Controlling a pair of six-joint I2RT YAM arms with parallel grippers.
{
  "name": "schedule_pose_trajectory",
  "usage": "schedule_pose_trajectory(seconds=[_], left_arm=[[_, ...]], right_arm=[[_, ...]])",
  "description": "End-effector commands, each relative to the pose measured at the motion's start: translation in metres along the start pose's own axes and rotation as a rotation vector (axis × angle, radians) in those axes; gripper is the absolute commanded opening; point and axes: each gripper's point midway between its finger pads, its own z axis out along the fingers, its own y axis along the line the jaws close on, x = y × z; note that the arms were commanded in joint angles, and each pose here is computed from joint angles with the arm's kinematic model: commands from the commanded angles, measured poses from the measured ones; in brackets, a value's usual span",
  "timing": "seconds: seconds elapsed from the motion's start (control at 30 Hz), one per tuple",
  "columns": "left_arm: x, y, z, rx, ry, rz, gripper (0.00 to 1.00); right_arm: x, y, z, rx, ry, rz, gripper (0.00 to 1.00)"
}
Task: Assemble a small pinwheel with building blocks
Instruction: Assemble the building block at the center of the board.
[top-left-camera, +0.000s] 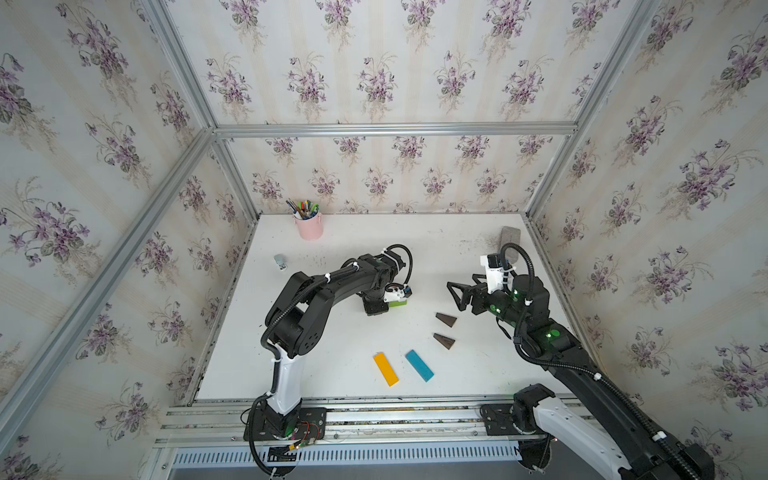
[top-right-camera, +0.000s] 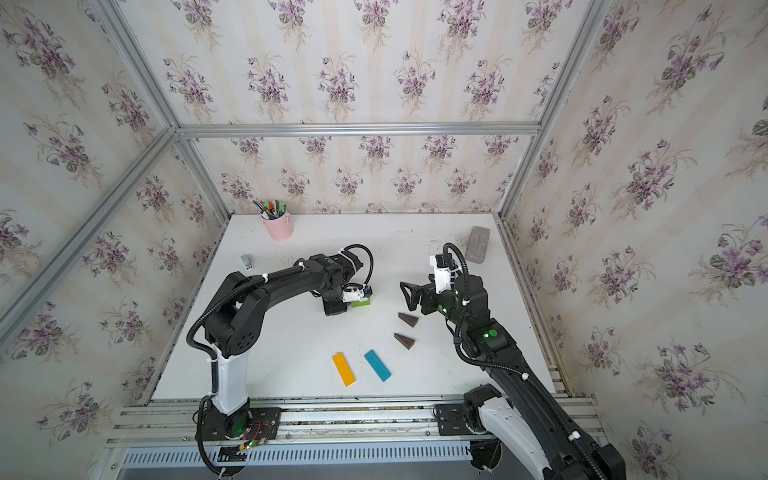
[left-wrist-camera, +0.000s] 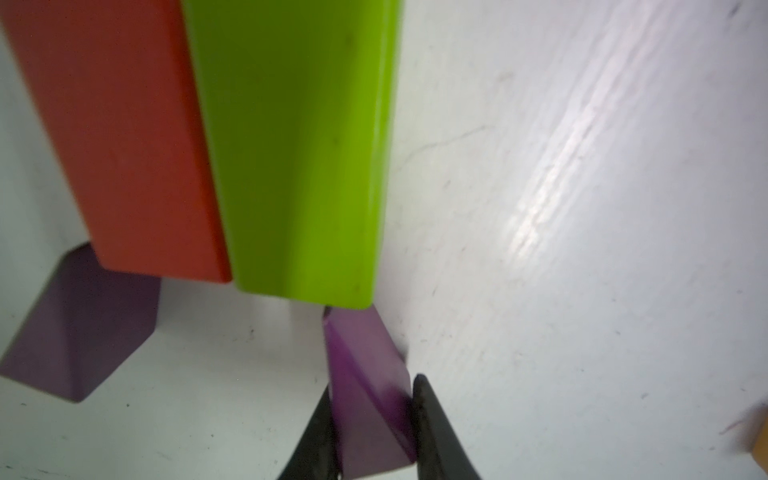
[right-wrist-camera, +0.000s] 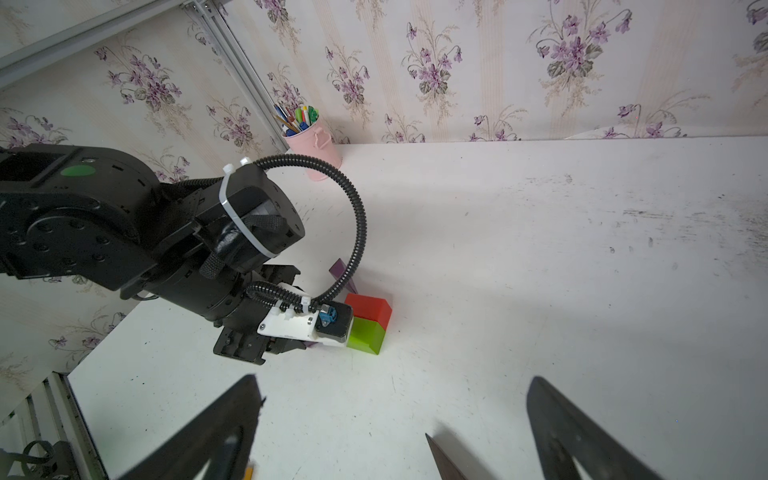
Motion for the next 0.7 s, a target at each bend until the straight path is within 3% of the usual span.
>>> schedule_pose_trajectory(seconds=[0.0,0.13,0.43,0.67], left_arm=[[0.001,-0.003,-0.001,0.012,-0.004,0.009,0.26],[0.003,-0.006,-0.003,0.014,-0.014,0.020,0.39],[-0.011,0.004,-0.019,-0.046,-0.112,0.040,0.44],[-0.002,0.025,-0.061,-0.184,-0.240,-0.035,0.47]], right_arm=[[-0.005,0.002,-0.001,-0.007,-0.021,-0.008,1.00],[-0.004,0.002,0.000,-0.007,-0.019,-0.007,1.00],[-0.002,0.002,0.001,-0.016,-0.015,-0.005,1.00],[-0.012,-0.001,-0.001,0.017,-0.016,-0.012,1.00]])
